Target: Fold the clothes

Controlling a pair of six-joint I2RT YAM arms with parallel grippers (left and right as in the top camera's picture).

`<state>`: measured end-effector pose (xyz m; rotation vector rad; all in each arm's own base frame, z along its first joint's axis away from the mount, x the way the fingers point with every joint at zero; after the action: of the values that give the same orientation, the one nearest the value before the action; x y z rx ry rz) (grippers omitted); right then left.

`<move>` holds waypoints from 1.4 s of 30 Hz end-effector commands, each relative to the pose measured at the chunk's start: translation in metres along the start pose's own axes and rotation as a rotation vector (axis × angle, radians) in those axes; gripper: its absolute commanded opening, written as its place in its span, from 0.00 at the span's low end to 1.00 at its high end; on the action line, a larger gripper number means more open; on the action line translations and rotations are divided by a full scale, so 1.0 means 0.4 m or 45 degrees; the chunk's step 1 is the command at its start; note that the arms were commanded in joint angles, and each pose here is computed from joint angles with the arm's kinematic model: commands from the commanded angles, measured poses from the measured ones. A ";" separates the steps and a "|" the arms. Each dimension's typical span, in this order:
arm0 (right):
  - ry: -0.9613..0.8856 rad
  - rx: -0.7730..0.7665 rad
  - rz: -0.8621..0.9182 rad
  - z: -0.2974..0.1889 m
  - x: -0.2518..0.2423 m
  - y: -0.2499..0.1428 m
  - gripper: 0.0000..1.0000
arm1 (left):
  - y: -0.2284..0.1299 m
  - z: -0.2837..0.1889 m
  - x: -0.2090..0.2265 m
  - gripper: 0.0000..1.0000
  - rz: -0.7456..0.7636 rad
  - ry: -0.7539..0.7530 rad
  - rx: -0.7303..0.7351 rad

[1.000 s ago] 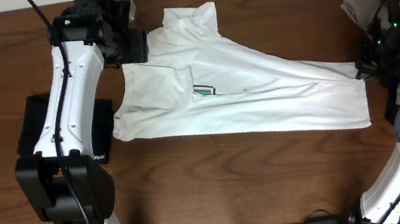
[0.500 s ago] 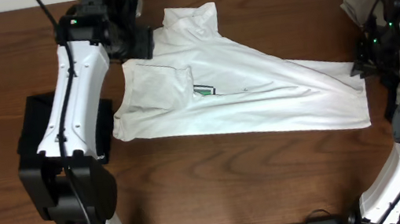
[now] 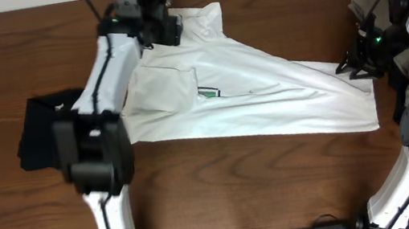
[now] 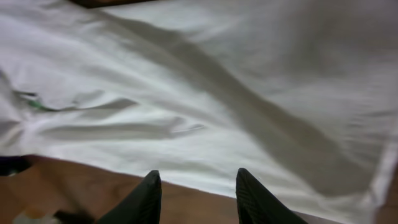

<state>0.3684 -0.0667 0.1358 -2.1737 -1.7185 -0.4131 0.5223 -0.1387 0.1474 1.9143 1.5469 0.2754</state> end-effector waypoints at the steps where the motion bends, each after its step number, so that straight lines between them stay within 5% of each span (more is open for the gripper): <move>1: 0.087 -0.020 -0.032 -0.015 0.017 0.000 0.38 | -0.016 0.066 0.006 0.71 -0.112 -0.025 0.001; 13: 0.082 -0.017 -0.107 -0.014 0.017 -0.002 0.38 | 0.036 0.138 0.018 0.66 -0.233 -0.068 -0.214; 22: 0.082 -0.020 -0.117 -0.015 0.016 -0.001 0.38 | -0.004 0.187 0.012 0.64 -0.260 -0.071 -0.155; 36: 0.083 -0.018 -0.116 -0.015 0.016 -0.002 0.36 | -0.003 0.189 0.012 0.34 -0.257 -0.060 -0.164; 40: 0.083 -0.015 -0.114 -0.015 0.016 -0.003 0.35 | -0.003 0.189 0.012 0.10 -0.257 -0.060 -0.164; 42: 0.083 -0.015 -0.114 -0.015 0.016 -0.003 0.35 | -0.002 0.188 0.013 0.06 -0.258 -0.060 -0.165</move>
<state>0.3676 -0.0622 0.1384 -2.0853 -1.7750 -0.4745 0.5616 -0.1594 0.0878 1.6390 1.6483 0.2340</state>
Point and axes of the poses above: each gripper's point midway between its finger pads, its own z axis out along the fingers, its own x axis along the line the jaws close on, y = z × x, the point moved 6 cm from there along -z, back along the fingers, and after that the axes turned 8 degrees about -z, right-handed, at the moved point
